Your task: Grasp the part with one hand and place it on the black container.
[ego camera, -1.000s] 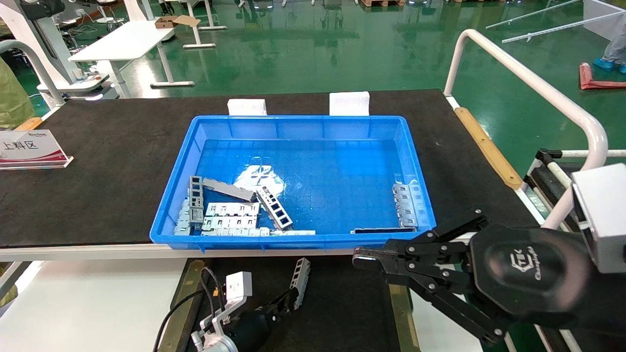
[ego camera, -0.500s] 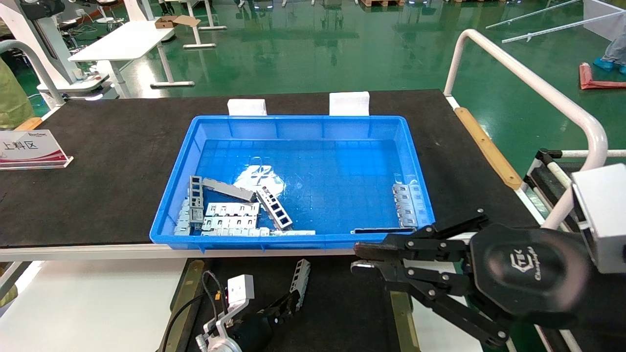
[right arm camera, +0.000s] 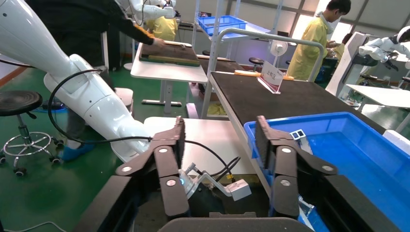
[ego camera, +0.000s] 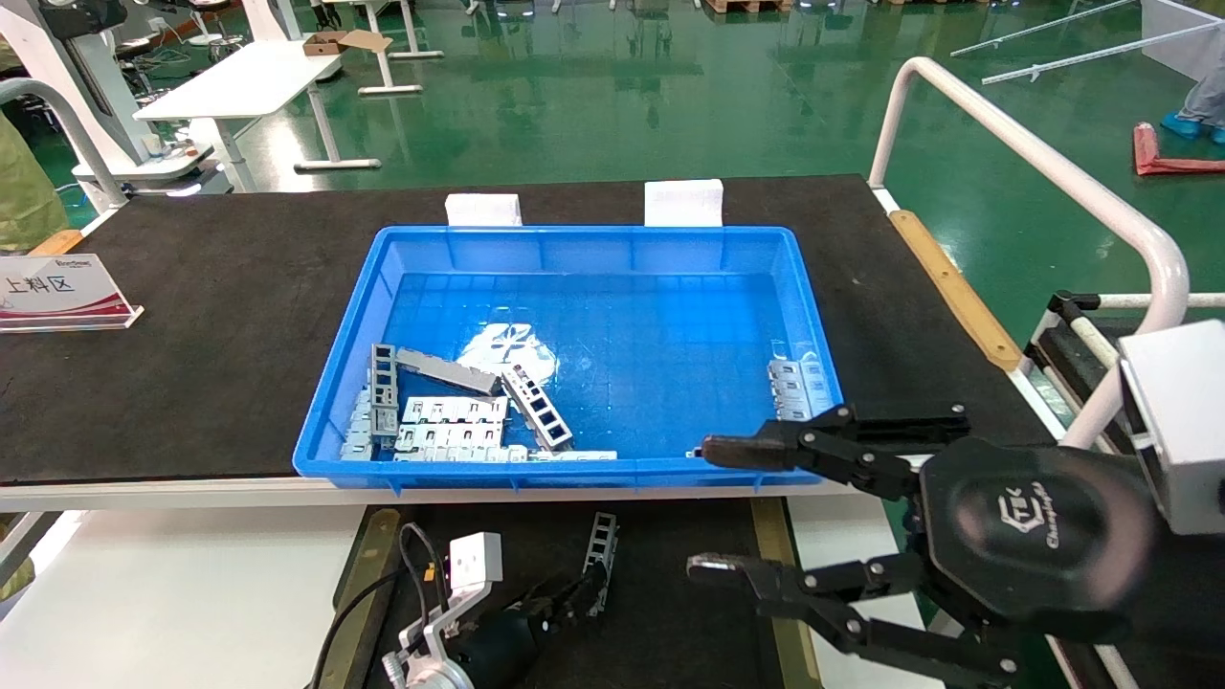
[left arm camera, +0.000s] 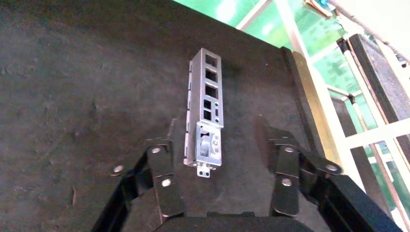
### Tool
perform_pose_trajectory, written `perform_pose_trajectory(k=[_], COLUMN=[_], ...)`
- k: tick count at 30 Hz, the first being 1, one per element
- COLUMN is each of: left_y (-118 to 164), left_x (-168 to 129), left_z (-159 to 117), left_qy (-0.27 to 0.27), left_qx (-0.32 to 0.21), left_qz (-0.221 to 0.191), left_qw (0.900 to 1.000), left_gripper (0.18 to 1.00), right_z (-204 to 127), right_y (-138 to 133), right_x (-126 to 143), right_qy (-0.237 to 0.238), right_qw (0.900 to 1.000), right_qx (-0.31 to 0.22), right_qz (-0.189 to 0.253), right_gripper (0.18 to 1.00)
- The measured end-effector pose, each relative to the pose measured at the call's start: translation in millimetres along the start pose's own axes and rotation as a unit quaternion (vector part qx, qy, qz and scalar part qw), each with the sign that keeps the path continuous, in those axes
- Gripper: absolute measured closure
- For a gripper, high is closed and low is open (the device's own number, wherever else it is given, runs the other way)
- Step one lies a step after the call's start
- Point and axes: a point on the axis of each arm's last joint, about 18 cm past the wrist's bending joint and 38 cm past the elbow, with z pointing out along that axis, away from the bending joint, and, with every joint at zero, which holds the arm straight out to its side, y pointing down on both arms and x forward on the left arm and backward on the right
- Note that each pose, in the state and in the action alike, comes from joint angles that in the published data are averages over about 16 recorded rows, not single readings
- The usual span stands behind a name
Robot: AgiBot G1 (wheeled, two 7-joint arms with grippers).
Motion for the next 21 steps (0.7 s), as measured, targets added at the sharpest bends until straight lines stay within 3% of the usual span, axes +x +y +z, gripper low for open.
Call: perform_pose_trajectory(k=[10, 21], left_y=[-4.1, -6.4], left_x=[5.7, 3.4], left_z=[-11.5, -37.1], left_qy=[0.021, 0.049], left_qx=[-0.004, -0.018], left_qz=[0.039, 0.129], left_qw=[0.9990, 0.9903], left_gripper=[0.468, 0.268], right_z=[0.0, 0.0], right_y=[0.0, 0.0], right_x=[0.0, 0.0], right_qy=[0.000, 0.000], right_qw=[1.000, 1.000], right_qx=[0.000, 0.000], right_qz=[0.000, 0.000], right_gripper=[0.485, 0.285])
